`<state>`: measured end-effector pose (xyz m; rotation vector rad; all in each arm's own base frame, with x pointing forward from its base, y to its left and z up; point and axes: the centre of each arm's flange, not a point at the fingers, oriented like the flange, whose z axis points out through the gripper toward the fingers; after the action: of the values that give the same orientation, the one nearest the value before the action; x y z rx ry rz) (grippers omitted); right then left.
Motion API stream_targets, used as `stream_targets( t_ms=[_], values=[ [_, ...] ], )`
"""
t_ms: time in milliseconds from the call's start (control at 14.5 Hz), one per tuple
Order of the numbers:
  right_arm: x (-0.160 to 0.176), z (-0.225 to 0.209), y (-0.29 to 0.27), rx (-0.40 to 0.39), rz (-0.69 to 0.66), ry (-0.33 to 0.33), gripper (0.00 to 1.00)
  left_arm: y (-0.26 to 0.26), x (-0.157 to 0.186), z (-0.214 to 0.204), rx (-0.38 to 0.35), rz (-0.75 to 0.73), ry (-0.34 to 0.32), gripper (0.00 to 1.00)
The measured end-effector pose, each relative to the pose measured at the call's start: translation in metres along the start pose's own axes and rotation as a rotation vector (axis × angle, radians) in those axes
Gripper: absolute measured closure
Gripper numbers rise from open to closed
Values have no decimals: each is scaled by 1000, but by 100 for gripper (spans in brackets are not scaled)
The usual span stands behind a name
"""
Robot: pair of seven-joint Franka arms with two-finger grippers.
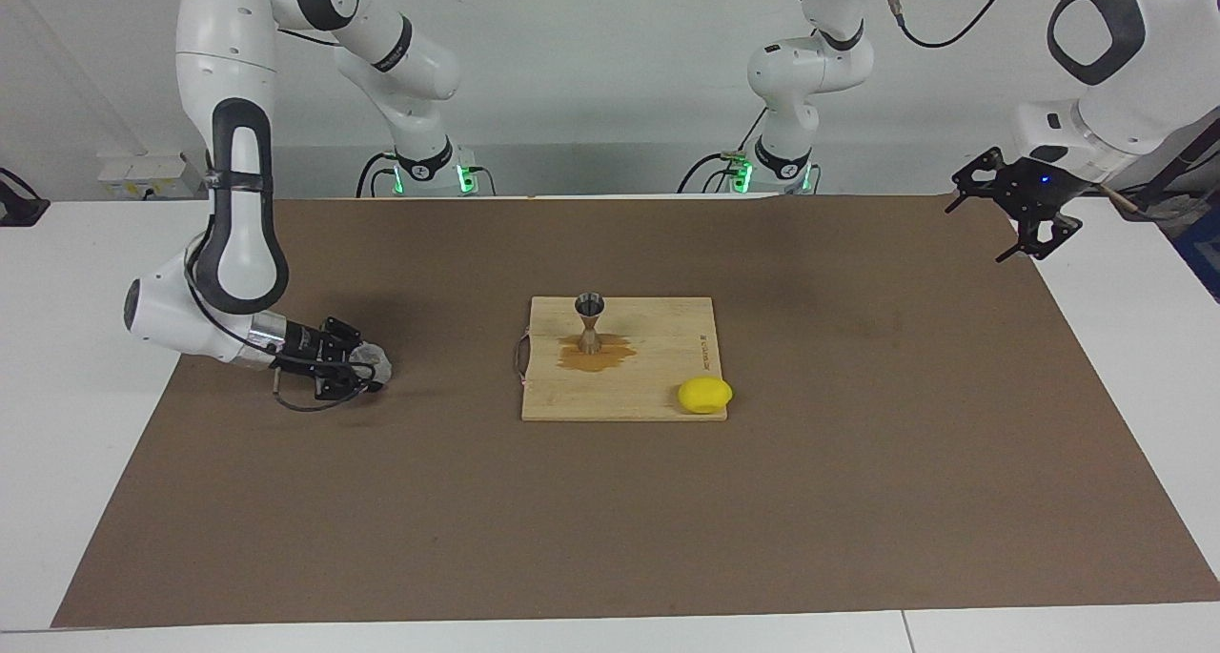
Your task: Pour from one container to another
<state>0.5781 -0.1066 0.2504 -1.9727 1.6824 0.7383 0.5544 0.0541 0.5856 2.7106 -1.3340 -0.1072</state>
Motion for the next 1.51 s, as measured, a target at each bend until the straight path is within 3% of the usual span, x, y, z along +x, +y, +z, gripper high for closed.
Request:
stream_targets(
  t_ms=[344,688,963,1238,1513],
  values=[
    [-25,-8,-9,21,13,2,50,8,11,-7,35,-350,-4,0],
    [-152,15,-41,-29,-40,64,50,23,33,-6,45,-707,7,0],
    [-238,48,-60,-104,-127,178,50,29,40,-11,55,-824,19,0],
    [-332,83,-73,-161,-180,341,50,28,30,-35,73,-870,52,0],
    [-383,105,-75,-240,-263,452,50,37,24,-50,74,-875,50,0]
  ],
)
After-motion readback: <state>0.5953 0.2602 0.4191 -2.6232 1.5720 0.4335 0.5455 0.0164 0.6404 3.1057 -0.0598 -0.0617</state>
